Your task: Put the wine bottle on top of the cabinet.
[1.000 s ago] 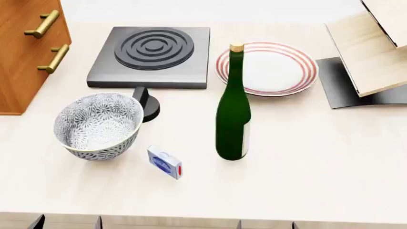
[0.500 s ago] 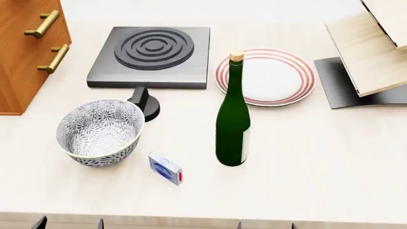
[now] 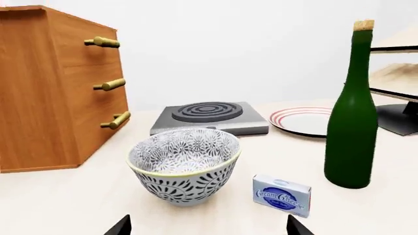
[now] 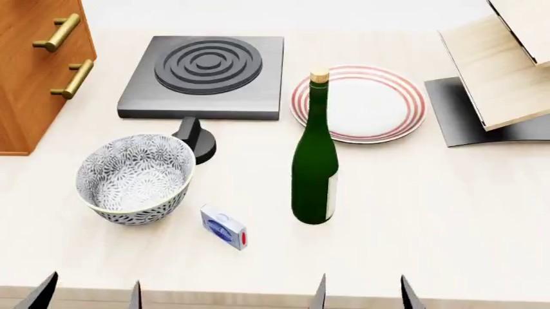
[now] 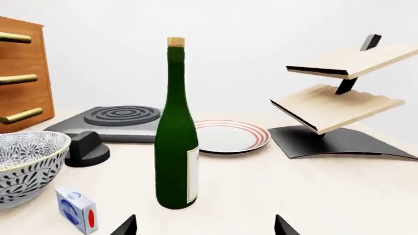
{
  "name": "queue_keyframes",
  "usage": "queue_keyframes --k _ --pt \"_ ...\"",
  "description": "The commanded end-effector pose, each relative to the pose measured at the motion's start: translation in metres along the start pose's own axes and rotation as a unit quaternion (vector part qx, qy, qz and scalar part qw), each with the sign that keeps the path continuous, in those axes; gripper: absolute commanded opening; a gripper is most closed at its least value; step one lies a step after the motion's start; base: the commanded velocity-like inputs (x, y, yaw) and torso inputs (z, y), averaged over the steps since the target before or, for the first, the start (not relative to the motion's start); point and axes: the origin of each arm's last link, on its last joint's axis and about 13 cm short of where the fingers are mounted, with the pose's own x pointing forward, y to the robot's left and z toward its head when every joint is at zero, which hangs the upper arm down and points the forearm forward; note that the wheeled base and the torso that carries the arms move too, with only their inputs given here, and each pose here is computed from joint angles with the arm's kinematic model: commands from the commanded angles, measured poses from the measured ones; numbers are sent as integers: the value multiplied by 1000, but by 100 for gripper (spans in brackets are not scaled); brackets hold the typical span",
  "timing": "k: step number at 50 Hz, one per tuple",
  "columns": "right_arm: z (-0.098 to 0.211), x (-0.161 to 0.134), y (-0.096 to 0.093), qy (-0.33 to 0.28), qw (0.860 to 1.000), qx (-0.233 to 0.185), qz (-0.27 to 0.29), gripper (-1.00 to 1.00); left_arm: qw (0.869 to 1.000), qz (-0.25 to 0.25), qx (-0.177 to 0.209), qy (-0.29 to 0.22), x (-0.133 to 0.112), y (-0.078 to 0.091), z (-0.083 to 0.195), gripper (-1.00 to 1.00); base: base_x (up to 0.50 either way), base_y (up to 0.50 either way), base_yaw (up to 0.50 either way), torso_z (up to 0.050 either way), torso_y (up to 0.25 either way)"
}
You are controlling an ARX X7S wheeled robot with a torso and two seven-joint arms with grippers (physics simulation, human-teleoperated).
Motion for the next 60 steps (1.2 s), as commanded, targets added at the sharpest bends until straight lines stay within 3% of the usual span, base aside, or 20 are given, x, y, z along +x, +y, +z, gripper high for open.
queue_keyframes --k 1,4,7,15,25,46,60 --pt "40 -4 1 -54 999 6 8 100 999 -17 -7 -46 -5 -4 34 100 0 0 0 0 0" --pt "51 -6 2 -68 998 7 9 100 998 -18 1 -55 -5 -4 41 100 0 0 0 0 0" --pt "60 -8 3 -81 997 -1 17 100 997 -21 -20 -74 -8 -4 57 100 0 0 0 0 0" --pt "84 -14 7 -115 993 -7 27 100 994 -26 -8 -102 -14 -5 80 100 0 0 0 0 0" --pt "95 -18 9 -132 991 -10 33 100 990 -32 -7 -137 -22 -7 105 100 0 0 0 0 0" --pt "100 -19 9 -131 990 5 44 100 989 -34 -5 -141 -23 -9 109 100 5 0 0 0 0" --pt "96 -18 8 -125 991 7 42 100 989 -35 -4 -145 -25 -9 113 100 491 0 0 0 0"
